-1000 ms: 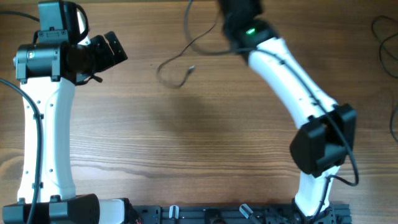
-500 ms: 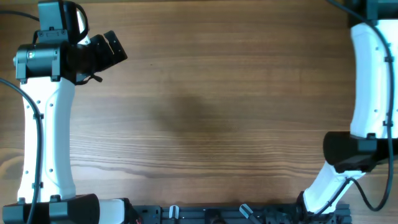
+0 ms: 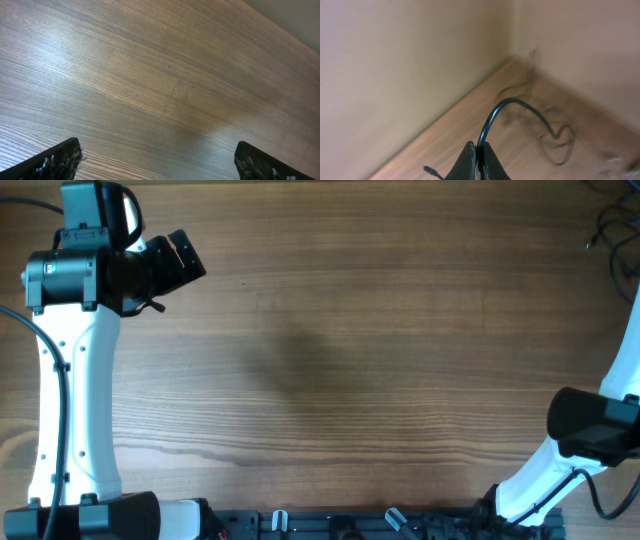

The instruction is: Untangle cables

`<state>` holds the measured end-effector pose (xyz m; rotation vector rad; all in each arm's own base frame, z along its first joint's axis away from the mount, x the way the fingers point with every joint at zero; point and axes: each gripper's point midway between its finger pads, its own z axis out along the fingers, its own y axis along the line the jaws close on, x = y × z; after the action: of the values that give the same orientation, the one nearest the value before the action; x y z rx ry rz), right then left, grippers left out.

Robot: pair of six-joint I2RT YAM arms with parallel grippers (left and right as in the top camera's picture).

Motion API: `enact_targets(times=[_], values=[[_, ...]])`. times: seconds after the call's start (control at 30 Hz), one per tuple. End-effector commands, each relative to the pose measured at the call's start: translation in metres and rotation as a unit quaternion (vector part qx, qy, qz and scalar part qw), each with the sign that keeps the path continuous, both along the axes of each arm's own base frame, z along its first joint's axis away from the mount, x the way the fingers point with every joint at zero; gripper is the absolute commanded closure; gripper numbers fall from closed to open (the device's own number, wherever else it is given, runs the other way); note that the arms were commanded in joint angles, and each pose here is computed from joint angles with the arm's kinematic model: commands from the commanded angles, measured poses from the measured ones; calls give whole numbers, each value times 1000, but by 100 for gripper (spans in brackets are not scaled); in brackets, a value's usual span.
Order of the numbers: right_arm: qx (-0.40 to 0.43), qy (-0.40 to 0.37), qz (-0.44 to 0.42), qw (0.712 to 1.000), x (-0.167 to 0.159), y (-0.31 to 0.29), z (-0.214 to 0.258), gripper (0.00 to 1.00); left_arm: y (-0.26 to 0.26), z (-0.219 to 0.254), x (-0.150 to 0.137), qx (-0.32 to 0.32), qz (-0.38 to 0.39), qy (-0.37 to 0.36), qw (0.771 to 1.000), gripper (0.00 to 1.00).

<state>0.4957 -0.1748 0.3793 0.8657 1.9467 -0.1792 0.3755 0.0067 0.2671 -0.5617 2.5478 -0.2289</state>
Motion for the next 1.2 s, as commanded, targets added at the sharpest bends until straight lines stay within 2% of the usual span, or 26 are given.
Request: enact_targets(times=[0.0,0.1,0.2,0.3,0.47,0.6,0.8,0.87,0.9,0.93,0.97,1.07,1.17], values=[[144,-79,75,984,22,47,11,96,-2,4,-5,-4,-9,-1,1000,0],[186,-101,99,972,57,48,-10,96,-4,2,-9,-7,-10,9,1000,0],[178,-87,116,973,83,17,-50,96,-6,-3,-18,-12,-12,30,999,0],[170,-58,93,979,88,-25,-93,96,-6,-5,-21,-13,-12,38,999,0],[118,-12,47,992,70,-98,-133,96,-6,-6,-23,-13,-12,42,999,0],[78,67,-27,994,40,-147,-176,96,-7,-6,-23,-23,0,43,999,0],[140,165,-69,974,23,-148,-276,96,-8,-7,-24,-26,-1,46,999,0],[146,167,-74,972,23,-148,-281,96,-8,-7,-24,-25,-1,46,999,0],[142,160,-73,974,25,-149,-277,86,-8,-7,-24,-25,-2,46,999,0],[139,155,-71,976,26,-149,-271,22,-8,-7,-24,-25,-1,46,999,0],[137,155,-58,977,27,-146,-266,0,-8,-7,-24,-25,-1,45,999,0],[109,153,-2,982,26,-126,-223,0,-8,-6,-23,-26,-2,44,999,0],[26,141,87,986,21,-75,-135,0,-26,3,-12,-73,-31,13,997,0]])
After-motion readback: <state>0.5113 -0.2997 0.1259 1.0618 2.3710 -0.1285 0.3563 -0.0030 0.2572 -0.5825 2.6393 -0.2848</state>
